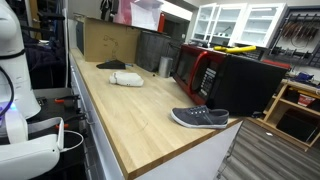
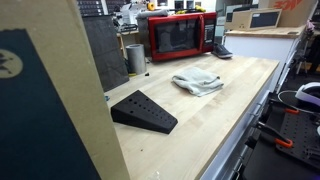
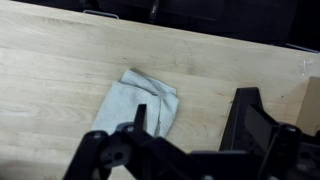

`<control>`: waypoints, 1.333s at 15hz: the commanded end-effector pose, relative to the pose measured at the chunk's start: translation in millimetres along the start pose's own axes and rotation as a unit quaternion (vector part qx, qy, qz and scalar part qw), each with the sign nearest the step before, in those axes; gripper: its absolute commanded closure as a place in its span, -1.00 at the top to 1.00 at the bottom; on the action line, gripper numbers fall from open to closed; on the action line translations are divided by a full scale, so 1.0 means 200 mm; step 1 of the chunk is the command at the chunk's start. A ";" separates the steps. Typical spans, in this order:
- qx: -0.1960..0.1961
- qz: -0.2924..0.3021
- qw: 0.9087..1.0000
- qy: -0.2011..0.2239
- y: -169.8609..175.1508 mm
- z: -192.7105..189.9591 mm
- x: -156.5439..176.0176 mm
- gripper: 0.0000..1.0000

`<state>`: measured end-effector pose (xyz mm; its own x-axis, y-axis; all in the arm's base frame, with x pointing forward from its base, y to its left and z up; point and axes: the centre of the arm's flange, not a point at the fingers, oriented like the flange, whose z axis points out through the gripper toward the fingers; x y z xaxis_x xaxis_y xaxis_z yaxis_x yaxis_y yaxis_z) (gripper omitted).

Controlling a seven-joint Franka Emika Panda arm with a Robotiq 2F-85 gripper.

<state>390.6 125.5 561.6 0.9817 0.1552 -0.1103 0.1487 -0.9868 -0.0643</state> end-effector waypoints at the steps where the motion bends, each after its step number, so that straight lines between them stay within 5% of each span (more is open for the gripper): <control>1: 0.000 0.000 1.000 0.000 0.00 0.00 0.00 1.00; 14: 0.000 0.000 1.000 0.000 0.00 0.00 0.00 1.00; 20: 0.019 0.017 1.000 -0.014 0.04 0.23 0.08 1.00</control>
<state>393.8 125.5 541.7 0.9796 0.1480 -0.1362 0.1383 -0.9873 -0.0784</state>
